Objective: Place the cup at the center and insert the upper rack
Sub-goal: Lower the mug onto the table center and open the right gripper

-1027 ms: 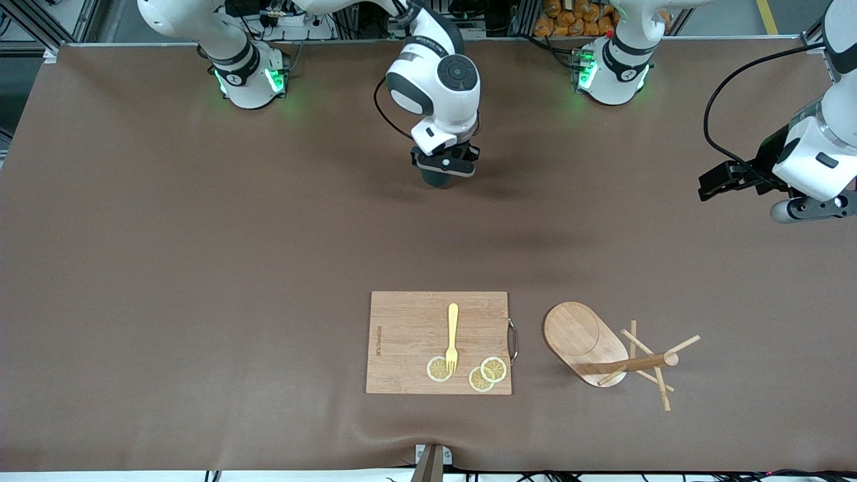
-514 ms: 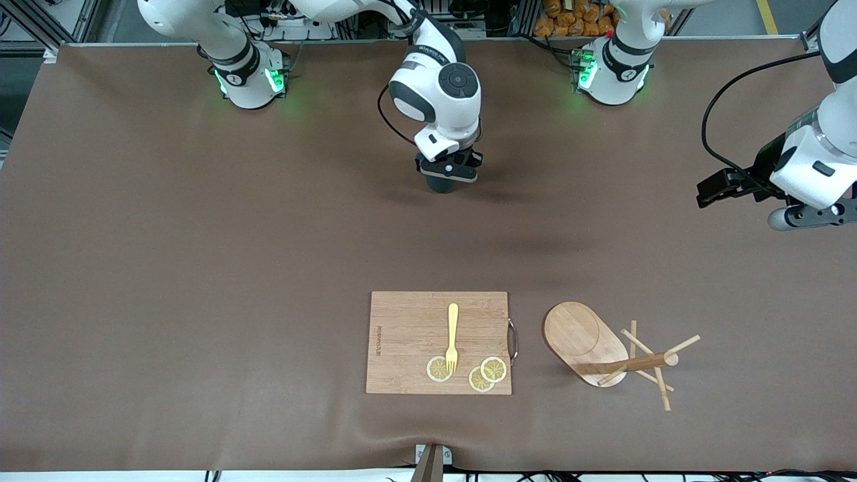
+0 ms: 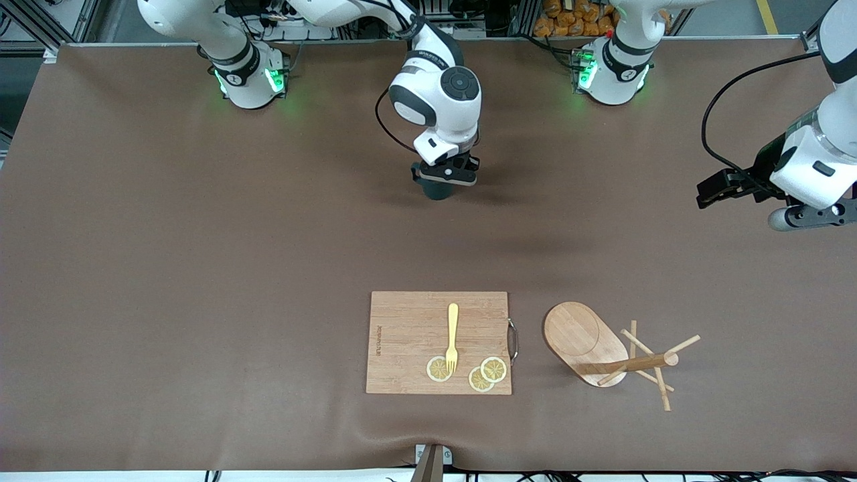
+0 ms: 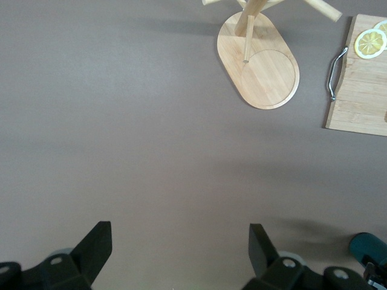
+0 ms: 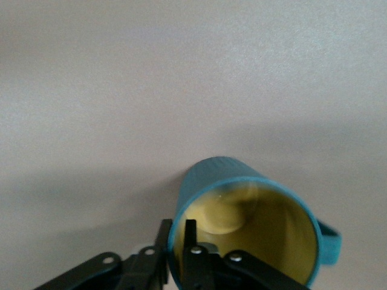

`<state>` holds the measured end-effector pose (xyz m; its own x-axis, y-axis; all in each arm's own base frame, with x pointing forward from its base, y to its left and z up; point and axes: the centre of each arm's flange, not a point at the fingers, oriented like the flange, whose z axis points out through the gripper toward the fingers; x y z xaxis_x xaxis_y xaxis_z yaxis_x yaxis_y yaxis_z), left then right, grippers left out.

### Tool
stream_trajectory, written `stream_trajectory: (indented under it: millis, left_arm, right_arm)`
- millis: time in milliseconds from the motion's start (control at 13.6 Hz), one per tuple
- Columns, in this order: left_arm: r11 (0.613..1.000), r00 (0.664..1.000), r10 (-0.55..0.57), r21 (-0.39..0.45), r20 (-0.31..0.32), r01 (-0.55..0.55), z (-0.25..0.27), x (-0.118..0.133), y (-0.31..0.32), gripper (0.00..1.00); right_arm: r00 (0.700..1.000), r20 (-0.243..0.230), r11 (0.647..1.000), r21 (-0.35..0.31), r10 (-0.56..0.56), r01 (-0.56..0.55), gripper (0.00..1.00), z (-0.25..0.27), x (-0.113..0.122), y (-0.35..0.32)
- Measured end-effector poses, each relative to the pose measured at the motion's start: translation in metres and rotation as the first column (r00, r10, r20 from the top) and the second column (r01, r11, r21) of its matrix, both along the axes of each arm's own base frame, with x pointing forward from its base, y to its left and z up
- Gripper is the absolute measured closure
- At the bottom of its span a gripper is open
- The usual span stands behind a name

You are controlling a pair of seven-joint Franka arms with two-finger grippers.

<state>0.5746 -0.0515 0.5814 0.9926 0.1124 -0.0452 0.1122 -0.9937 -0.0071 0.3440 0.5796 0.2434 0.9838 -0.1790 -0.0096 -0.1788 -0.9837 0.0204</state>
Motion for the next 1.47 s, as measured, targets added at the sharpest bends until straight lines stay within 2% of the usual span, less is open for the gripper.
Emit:
stream_trajectory:
  millis: [514,807,1174,1467]
  left_arm:
    - [1.000,1.000,0.000,0.000,-0.001,0.000,-0.001,0.000,0.000,0.00]
    - [1.000,1.000,-0.001,0.000,-0.001,0.001,-0.001,0.000,0.000,0.00]
    - [1.000,1.000,0.003,-0.002,-0.002,-0.003,-0.002,0.001,-0.001,0.00]
    - [0.995,0.996,0.093,-0.023,-0.008,-0.093,-0.002,-0.002,-0.027,0.00]
  right_arm:
    - [1.000,0.026,1.000,0.020,0.001,-0.002,0.01,0.011,0.009,0.005]
    - [0.997,0.078,0.996,0.084,-0.010,0.004,0.00,0.068,0.046,-0.006]
    - [0.998,0.057,1.000,0.010,-0.003,0.003,0.00,0.197,0.095,-0.089]
    - [0.999,0.023,0.999,-0.039,0.031,-0.030,0.00,0.302,0.127,-0.181]
